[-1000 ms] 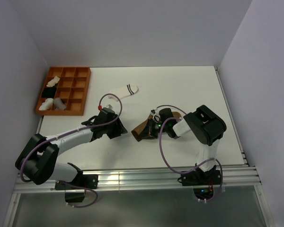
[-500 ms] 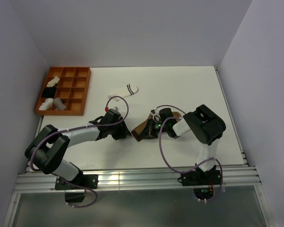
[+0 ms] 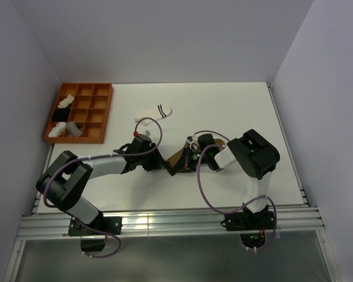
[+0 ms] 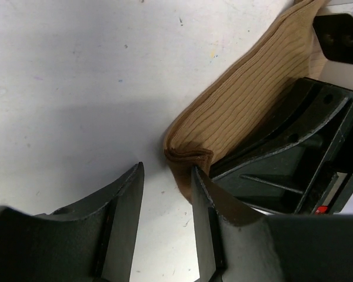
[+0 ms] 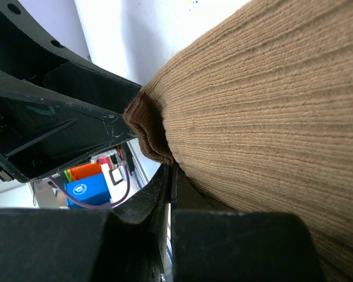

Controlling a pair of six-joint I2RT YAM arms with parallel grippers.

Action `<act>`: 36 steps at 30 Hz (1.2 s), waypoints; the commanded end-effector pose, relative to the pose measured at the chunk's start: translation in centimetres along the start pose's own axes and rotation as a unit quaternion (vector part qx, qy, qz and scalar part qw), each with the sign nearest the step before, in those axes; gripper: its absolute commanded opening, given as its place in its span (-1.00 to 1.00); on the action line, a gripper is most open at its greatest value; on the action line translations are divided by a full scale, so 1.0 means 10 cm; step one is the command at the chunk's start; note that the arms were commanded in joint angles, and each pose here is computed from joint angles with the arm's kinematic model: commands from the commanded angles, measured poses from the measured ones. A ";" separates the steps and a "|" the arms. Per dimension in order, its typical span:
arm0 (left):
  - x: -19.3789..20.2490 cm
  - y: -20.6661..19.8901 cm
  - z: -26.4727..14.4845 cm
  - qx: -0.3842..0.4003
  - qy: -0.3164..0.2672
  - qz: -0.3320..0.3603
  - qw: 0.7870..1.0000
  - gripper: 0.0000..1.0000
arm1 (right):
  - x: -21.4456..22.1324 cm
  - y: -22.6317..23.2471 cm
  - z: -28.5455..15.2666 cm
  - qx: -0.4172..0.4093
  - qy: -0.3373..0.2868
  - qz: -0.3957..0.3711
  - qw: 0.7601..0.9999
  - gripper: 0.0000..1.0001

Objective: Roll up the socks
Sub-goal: Roll the sock at the center of the board.

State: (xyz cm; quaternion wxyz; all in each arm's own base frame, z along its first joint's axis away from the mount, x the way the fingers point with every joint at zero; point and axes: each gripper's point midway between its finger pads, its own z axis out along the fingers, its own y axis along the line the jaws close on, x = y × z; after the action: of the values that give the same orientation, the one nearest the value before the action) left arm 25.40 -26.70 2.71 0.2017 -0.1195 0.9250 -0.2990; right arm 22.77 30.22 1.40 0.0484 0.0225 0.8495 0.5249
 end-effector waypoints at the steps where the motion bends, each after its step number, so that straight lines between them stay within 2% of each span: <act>1: -0.03 -0.05 0.06 0.003 -0.001 0.003 1.000 -0.12 | 0.03 -0.29 0.02 0.050 -0.002 0.023 0.998 -1.00; 8: -0.05 0.07 0.12 -0.035 -0.002 -0.005 0.999 -0.21 | 0.03 -0.27 0.01 0.053 0.000 0.021 0.998 -1.00; 14: 0.03 0.37 0.11 -0.106 0.010 -0.014 0.994 -0.33 | 0.00 -0.26 -0.02 0.070 0.000 0.011 0.998 -0.99; 18: 0.06 0.46 0.12 -0.130 0.015 -0.017 0.991 -0.36 | -0.02 -0.21 -0.06 0.083 0.002 -0.010 0.996 -0.72; 19: 0.08 0.48 0.13 -0.133 0.018 -0.015 0.991 -0.36 | -0.02 -0.22 -0.06 0.094 0.003 -0.020 0.995 -0.57; 22: 0.10 0.49 0.15 -0.142 0.027 -0.010 0.989 -0.37 | -0.05 -0.17 -0.12 0.128 -0.008 -0.059 0.990 -0.29; 25: 0.13 0.49 0.16 -0.148 0.034 -0.005 0.988 -0.38 | -0.14 -0.01 -0.19 0.150 -0.031 -0.112 0.982 -0.14; 26: 0.13 0.47 0.17 -0.147 0.033 -0.004 0.989 -0.37 | -0.14 -0.06 -0.23 0.182 -0.040 -0.118 0.975 -0.11; 29: 0.14 0.46 0.17 -0.148 0.037 0.002 0.988 -0.37 | -0.21 0.00 -0.37 0.228 -0.073 -0.159 0.958 -0.09; 34: 0.15 0.41 0.20 -0.147 0.041 0.011 0.988 -0.37 | -0.28 0.26 -0.50 0.234 -0.113 -0.213 0.942 -0.28; 36: 0.17 0.40 0.20 -0.146 0.043 0.016 0.988 -0.37 | -0.30 0.34 -0.49 0.248 -0.128 -0.254 0.926 -0.33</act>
State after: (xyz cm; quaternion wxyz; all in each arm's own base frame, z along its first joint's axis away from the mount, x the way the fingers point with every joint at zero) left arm 26.85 -27.95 2.06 0.1815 -0.1329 0.9421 -0.2489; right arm 23.44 27.35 4.70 0.2107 -0.0832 0.9240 0.3082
